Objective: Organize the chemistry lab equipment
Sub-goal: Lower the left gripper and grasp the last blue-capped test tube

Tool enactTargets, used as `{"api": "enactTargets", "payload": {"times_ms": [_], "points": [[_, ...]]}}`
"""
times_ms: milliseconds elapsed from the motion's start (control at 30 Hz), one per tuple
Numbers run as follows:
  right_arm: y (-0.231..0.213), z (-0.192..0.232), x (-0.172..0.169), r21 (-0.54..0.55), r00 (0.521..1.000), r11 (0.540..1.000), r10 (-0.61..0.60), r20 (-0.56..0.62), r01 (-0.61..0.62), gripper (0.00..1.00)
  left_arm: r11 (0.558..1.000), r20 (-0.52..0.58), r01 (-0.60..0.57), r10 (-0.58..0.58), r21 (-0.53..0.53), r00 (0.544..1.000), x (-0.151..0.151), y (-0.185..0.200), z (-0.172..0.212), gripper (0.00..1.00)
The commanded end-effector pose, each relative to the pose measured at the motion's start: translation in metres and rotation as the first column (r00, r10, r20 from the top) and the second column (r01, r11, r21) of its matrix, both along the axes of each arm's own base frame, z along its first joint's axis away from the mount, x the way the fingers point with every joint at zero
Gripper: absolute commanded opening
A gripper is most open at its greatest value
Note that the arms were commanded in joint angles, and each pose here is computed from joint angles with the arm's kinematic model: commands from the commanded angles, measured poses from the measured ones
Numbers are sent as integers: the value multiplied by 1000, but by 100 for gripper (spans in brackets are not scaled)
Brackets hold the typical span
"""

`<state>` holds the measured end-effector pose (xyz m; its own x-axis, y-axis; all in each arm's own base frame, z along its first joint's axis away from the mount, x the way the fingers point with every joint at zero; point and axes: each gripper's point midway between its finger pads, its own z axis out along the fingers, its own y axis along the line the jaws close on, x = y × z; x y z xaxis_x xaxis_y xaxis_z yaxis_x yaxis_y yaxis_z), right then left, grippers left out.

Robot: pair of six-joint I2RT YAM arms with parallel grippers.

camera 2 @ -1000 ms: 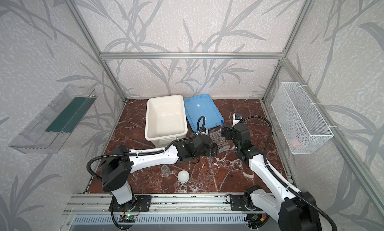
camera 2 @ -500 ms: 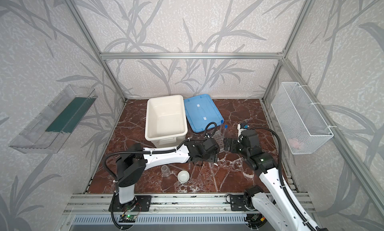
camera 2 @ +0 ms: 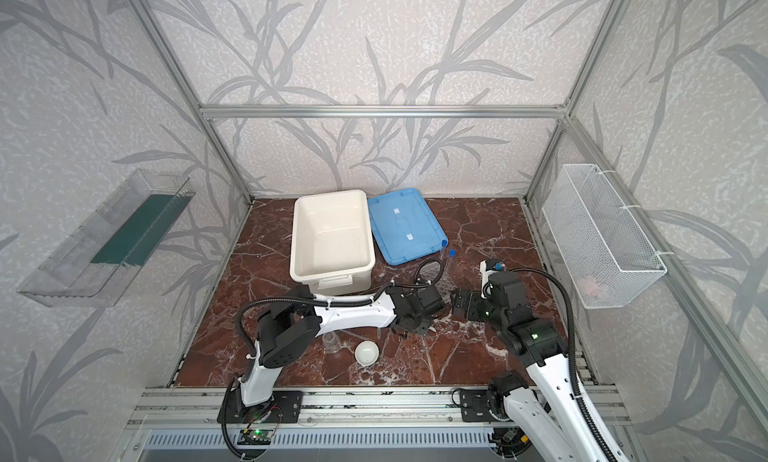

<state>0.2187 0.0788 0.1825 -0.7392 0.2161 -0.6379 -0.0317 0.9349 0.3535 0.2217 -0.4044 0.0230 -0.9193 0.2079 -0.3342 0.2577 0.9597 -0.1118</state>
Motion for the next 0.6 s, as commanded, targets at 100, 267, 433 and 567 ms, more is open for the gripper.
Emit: {"api": "enactTargets", "payload": {"times_ms": [100, 267, 433, 567], "points": [[-2, -7, -4, -4, 1000, 1000, 1, -15, -1, 99, 991, 2, -6, 6, 131, 1000, -3, 20, -11, 33], [-3, -8, -4, -9, 1000, 1000, -1, -7, 1, 99, 987, -7, -18, 19, 160, 1000, -4, 25, -15, 21], [0, -8, -4, -2, 1000, 1000, 14, -4, -14, 100, 988, 0, -28, 28, 149, 1000, -2, 26, -8, 18], [4, -9, -3, 12, 999, 999, 33, -6, -33, 100, 993, 25, -46, 43, 112, 999, 1, 29, 5, 14]]}}
